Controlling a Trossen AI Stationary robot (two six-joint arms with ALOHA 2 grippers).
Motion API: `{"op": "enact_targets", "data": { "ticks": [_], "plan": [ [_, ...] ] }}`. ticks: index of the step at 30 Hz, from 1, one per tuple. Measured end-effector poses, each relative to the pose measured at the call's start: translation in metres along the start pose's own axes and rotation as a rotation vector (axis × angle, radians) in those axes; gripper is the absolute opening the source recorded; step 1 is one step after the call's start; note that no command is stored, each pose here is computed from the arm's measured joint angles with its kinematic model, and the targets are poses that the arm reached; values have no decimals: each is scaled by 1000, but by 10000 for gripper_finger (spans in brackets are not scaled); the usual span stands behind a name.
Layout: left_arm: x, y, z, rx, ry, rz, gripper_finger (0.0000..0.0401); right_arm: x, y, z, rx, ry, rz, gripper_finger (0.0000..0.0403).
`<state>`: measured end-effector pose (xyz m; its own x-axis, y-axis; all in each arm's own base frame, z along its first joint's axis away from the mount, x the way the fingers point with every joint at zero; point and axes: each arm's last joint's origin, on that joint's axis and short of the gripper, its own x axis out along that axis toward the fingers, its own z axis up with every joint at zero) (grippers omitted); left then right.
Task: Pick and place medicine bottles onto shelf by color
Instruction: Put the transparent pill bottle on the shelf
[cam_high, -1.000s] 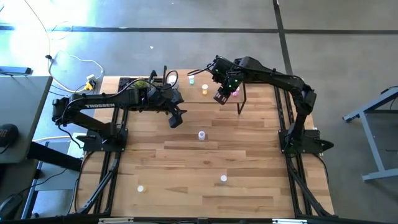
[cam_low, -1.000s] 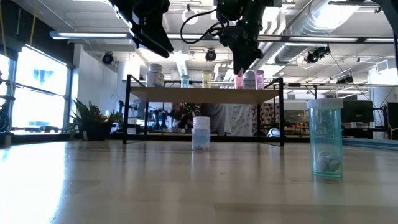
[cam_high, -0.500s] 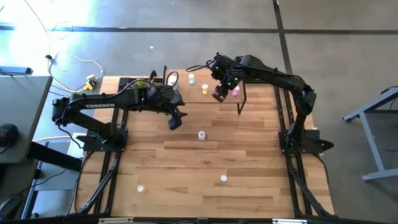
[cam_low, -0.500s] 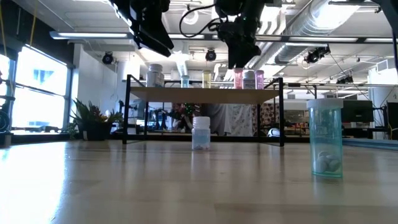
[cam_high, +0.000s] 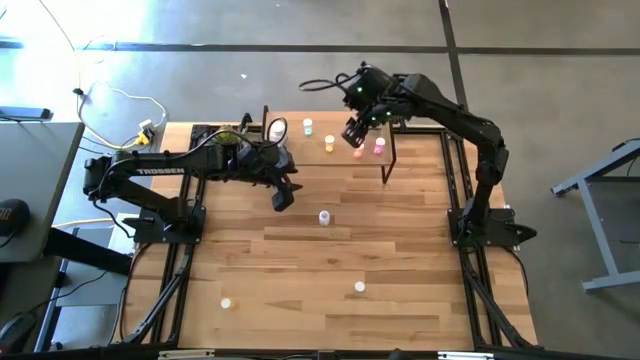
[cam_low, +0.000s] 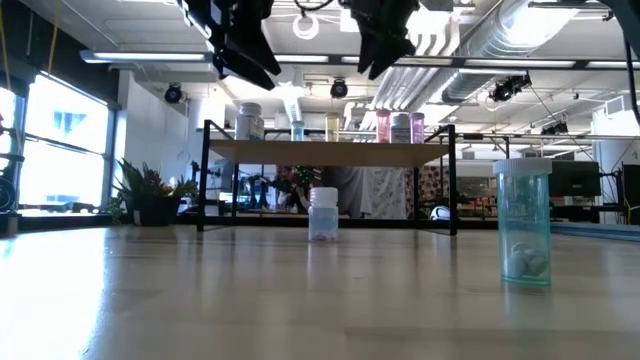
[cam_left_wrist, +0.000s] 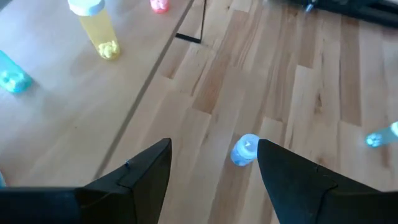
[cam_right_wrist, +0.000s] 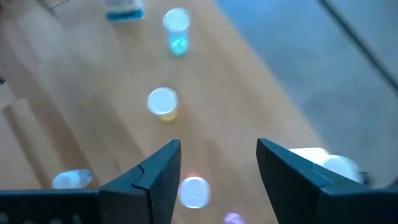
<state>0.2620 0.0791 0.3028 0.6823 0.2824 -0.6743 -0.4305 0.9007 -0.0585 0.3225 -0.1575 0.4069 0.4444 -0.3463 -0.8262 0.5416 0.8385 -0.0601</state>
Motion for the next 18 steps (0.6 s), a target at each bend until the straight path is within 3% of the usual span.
{"op": "enact_targets", "data": {
  "ticks": [6, 12, 18],
  "plan": [
    [4, -4, -1, -72, 9, -23, 244, -37, -6, 9, 11, -98, -67, 201],
    [17, -20, -11, 10, 7, -93, 246, -67, -10, 12, 18, -212, -62, 201],
    [33, -40, -25, 58, -66, -123, 244, -73, -16, 5, 11, -185, -69, 201]
  ]
}}
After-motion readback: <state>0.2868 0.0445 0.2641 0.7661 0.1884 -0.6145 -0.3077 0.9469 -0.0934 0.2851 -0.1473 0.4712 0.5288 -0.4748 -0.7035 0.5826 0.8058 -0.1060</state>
